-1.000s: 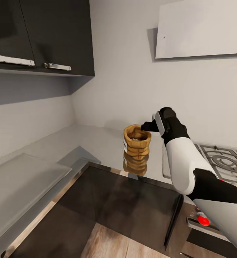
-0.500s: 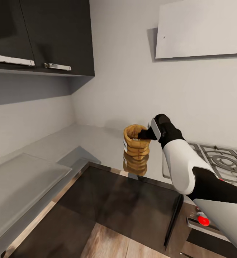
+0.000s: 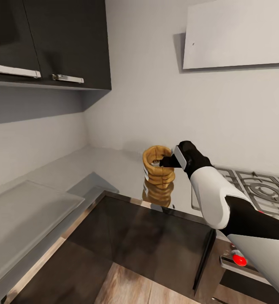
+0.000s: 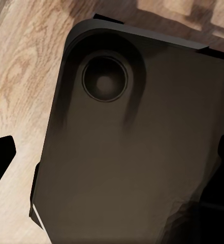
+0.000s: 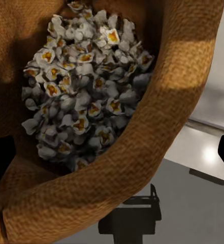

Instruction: In the kitchen, take the popcorn bag from the countertop, put it into the microwave, and heat it until the popcorn is cooked so the cooked popcorn ends up inside the bag.

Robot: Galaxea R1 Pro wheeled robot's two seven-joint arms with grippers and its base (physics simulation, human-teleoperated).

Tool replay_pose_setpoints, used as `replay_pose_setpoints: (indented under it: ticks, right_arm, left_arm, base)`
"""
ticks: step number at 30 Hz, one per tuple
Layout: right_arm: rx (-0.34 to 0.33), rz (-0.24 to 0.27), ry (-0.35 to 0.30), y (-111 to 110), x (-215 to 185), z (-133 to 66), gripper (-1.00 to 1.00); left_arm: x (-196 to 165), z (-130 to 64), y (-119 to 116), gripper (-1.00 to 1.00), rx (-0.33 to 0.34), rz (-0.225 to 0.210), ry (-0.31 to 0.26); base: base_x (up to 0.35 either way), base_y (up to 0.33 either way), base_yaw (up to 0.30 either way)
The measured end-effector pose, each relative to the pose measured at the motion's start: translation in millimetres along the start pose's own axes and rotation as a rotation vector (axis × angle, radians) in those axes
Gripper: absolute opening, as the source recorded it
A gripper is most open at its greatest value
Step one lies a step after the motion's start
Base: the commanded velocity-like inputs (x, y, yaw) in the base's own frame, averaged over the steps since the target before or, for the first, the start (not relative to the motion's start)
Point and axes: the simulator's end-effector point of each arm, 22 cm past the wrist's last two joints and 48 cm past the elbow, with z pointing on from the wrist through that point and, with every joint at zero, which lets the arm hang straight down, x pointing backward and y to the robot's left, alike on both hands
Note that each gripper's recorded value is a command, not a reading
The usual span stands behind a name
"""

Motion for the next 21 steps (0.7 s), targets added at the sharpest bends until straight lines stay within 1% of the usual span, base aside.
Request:
replay_pose_setpoints:
  ticks: [10,11,14,16,19,21]
  right_arm:
    - [-0.001,0.001,0.002,0.3,0.7,0.2,1.00]
    - [-0.002,0.001,0.003,0.4,1.0,0.3,-1.00]
    - [-0.002,0.001,0.008,0.3,1.6,-0.2,-1.00]
    - [0.011,-0.009,0.009,-2.4,1.9,-0.3,-1.00]
    - [-0.005,0.005,0.013,1.0,3.0,0.2,-1.00]
    - [-0.001,0.001,0.014,0.0,3.0,-0.2,-1.00]
  left_arm:
    - [0.1,0.0,0.3,1.00,-0.001,-0.002,0.000]
    - [0.0,0.0,0.3,1.00,-0.001,-0.002,0.000]
    - [0.0,0.0,0.3,1.00,-0.001,-0.002,0.000]
    - [0.0,0.0,0.3,1.00,-0.001,-0.002,0.000]
    - [0.0,0.0,0.3,1.00,-0.001,-0.002,0.000]
    - [0.0,0.0,0.3,1.00,-0.001,-0.002,0.000]
  base:
    - [0.000,0.000,0.000]
    - [0.000,0.000,0.000]
    - [0.000,0.000,0.000]
    - [0.000,0.000,0.000]
    - [0.000,0.000,0.000]
    - [0.000,0.000,0.000]
